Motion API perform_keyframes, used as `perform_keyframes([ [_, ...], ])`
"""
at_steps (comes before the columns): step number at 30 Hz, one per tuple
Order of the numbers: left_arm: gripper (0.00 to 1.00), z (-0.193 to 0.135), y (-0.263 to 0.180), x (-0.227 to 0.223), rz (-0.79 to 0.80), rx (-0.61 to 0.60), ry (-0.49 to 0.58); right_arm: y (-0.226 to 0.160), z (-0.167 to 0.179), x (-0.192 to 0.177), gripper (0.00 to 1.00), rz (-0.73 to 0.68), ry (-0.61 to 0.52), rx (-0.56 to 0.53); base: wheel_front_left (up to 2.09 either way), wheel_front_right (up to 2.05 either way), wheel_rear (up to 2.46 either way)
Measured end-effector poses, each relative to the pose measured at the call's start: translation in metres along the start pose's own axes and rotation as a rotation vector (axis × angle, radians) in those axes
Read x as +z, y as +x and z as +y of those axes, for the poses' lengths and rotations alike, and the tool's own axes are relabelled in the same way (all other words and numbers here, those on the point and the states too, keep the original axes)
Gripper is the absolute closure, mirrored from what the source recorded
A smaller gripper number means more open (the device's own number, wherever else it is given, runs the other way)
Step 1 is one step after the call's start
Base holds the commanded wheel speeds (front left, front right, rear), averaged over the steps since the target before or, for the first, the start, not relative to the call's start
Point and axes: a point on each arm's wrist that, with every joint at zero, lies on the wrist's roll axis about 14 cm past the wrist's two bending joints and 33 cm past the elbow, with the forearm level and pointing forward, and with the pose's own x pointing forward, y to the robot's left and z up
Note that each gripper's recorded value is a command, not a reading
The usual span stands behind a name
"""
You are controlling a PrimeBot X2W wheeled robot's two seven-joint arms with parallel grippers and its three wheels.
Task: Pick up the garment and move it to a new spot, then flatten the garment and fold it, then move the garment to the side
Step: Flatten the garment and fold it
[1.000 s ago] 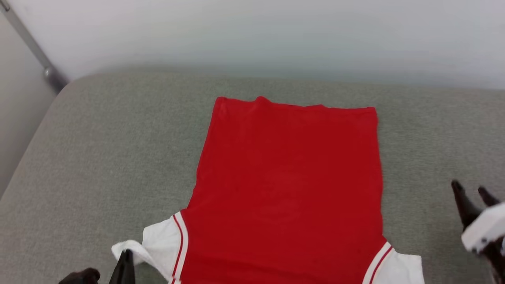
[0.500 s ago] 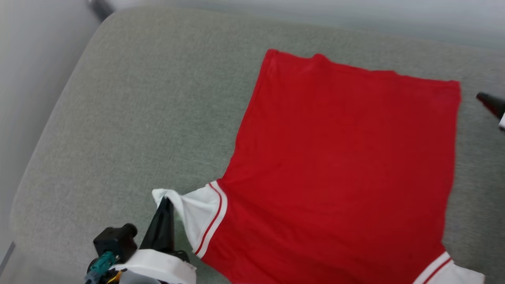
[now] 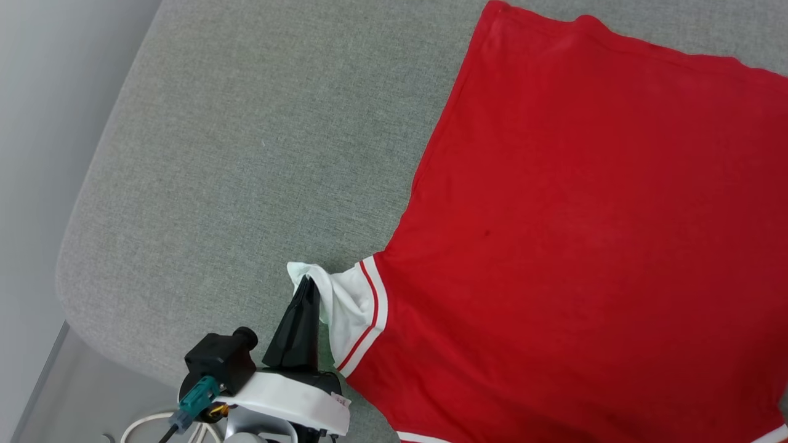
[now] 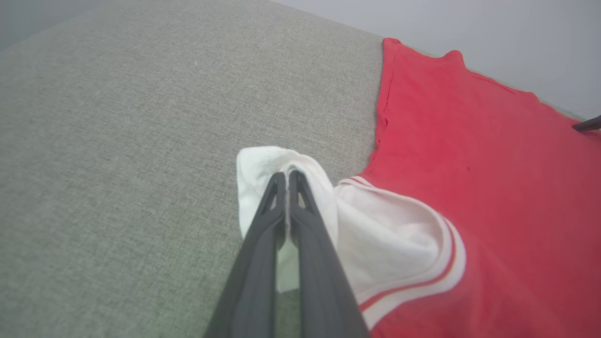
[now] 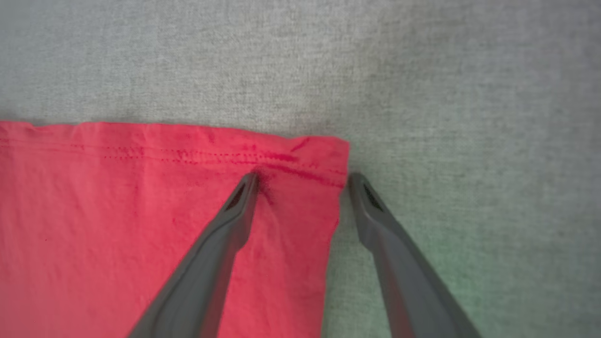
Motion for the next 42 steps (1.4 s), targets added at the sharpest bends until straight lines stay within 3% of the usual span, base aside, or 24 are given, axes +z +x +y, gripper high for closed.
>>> perform_keyframes([
  [2, 1.00, 0.000, 0.001, -0.001, 0.001, 0.002, 0.003, 0.002, -0.002, -0.003, 0.00, 0.025, 0.018, -0.002, 0.00, 0.00, 0.00],
  [3, 1.00, 0.000, 0.001, -0.001, 0.000, -0.001, 0.004, 0.002, -0.002, -0.004, 0.60, 0.031, 0.015, -0.010, 0.00, 0.00, 0.00],
  [5, 1.00, -0.002, 0.002, -0.002, 0.001, -0.004, -0.002, 0.001, -0.003, -0.006, 1.00, 0.040, 0.014, -0.016, 0.00, 0.00, 0.00],
  [15, 1.00, -0.001, 0.002, 0.006, -0.030, -0.010, -0.006, -0.028, 0.003, 0.009, 1.00, -0.034, -0.089, -0.049, 0.00, 0.00, 0.00],
  [20, 1.00, -0.005, -0.005, 0.020, -0.075, -0.037, 0.001, -0.079, -0.004, 0.035, 1.00, -0.161, -0.220, -0.115, 0.00, 0.00, 0.00],
  [27, 1.00, -0.008, -0.018, 0.029, -0.089, -0.074, 0.015, -0.150, -0.049, 0.015, 1.00, -0.212, -0.324, -0.220, 0.00, 0.00, 0.00],
  [34, 1.00, -0.035, -0.016, 0.025, -0.052, -0.171, 0.029, -0.193, -0.140, -0.080, 1.00, -0.093, -0.232, -0.343, 0.00, 0.00, 0.00],
  [39, 1.00, -0.051, -0.011, 0.023, -0.028, -0.228, 0.040, -0.203, -0.186, -0.195, 1.00, 0.058, -0.083, -0.373, 0.00, 0.00, 0.00],
  [42, 1.00, -0.057, -0.008, 0.022, -0.017, -0.250, 0.045, -0.203, -0.195, -0.263, 1.00, 0.141, 0.044, -0.347, 0.00, 0.00, 0.00],
])
